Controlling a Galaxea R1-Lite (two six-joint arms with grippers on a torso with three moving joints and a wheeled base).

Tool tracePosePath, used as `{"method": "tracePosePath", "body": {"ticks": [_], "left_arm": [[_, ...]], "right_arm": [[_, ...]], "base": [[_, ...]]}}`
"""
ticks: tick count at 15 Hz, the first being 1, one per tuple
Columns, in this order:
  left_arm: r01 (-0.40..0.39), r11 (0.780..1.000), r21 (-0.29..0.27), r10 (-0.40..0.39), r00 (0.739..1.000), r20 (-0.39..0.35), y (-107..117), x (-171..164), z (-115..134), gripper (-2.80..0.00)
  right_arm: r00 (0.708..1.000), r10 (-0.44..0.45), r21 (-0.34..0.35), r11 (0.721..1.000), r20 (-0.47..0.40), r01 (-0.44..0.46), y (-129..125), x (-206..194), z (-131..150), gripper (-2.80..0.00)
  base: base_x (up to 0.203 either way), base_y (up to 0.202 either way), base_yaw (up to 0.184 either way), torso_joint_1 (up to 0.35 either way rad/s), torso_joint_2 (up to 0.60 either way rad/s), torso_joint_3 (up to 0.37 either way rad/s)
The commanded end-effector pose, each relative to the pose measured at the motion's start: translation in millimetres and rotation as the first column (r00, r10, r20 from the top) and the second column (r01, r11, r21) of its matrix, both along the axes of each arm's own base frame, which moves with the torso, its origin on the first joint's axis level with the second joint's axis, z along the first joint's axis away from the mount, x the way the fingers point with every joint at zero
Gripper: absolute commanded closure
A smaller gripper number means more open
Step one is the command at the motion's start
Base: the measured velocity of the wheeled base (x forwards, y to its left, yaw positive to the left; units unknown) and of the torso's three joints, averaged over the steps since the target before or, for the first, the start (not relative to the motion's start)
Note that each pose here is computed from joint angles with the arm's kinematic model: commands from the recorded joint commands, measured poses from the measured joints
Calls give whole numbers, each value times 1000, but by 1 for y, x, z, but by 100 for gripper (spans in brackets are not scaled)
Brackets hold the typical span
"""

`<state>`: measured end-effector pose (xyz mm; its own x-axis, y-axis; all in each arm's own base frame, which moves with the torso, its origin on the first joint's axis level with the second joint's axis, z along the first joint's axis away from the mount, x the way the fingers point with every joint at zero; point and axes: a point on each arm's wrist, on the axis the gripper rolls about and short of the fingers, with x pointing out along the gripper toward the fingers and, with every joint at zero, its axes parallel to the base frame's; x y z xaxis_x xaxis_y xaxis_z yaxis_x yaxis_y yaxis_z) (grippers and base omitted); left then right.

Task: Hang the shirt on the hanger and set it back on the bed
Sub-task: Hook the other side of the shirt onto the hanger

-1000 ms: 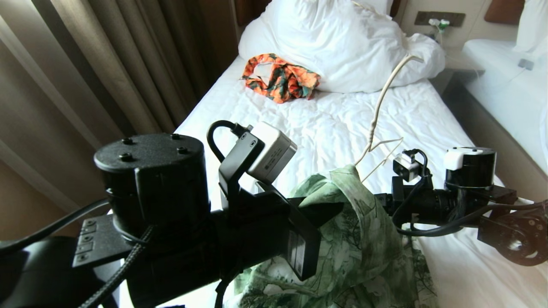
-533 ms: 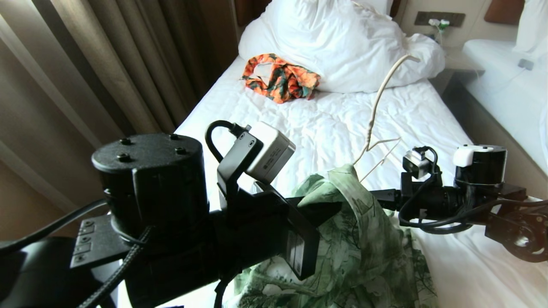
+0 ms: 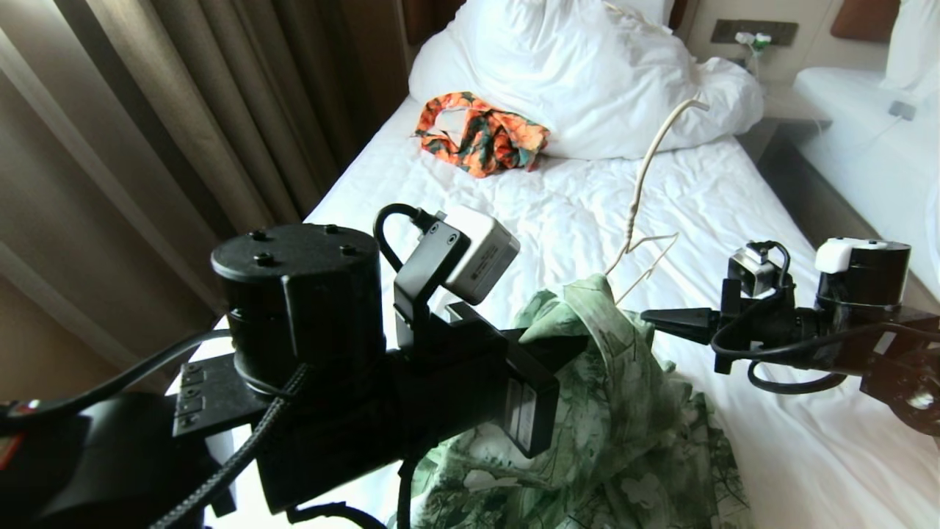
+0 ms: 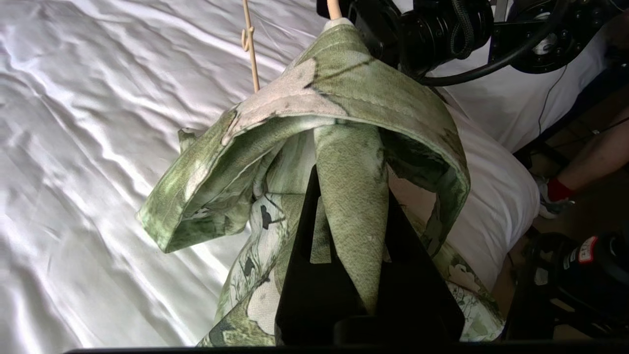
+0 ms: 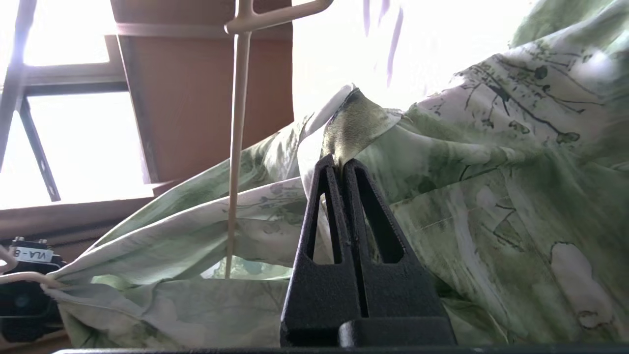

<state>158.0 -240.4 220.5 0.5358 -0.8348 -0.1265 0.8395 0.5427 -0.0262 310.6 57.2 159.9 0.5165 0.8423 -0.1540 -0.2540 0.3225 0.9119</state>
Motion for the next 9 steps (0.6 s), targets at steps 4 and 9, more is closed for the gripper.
{"method": "tracePosePath", "body": {"ticks": [4, 9], "left_arm": [[-77, 997, -10, 76, 997, -29, 0, 6, -3, 0], [-108, 994, -11, 107, 991, -77, 2, -9, 3, 0]], "right_arm": [[998, -56, 6, 998, 7, 56, -19, 3, 3, 0], [995, -101, 10, 995, 18, 101, -31, 10, 12, 0]], "base": [[0, 0, 0, 0, 0, 0], [0, 0, 0, 0, 0, 0]]}}
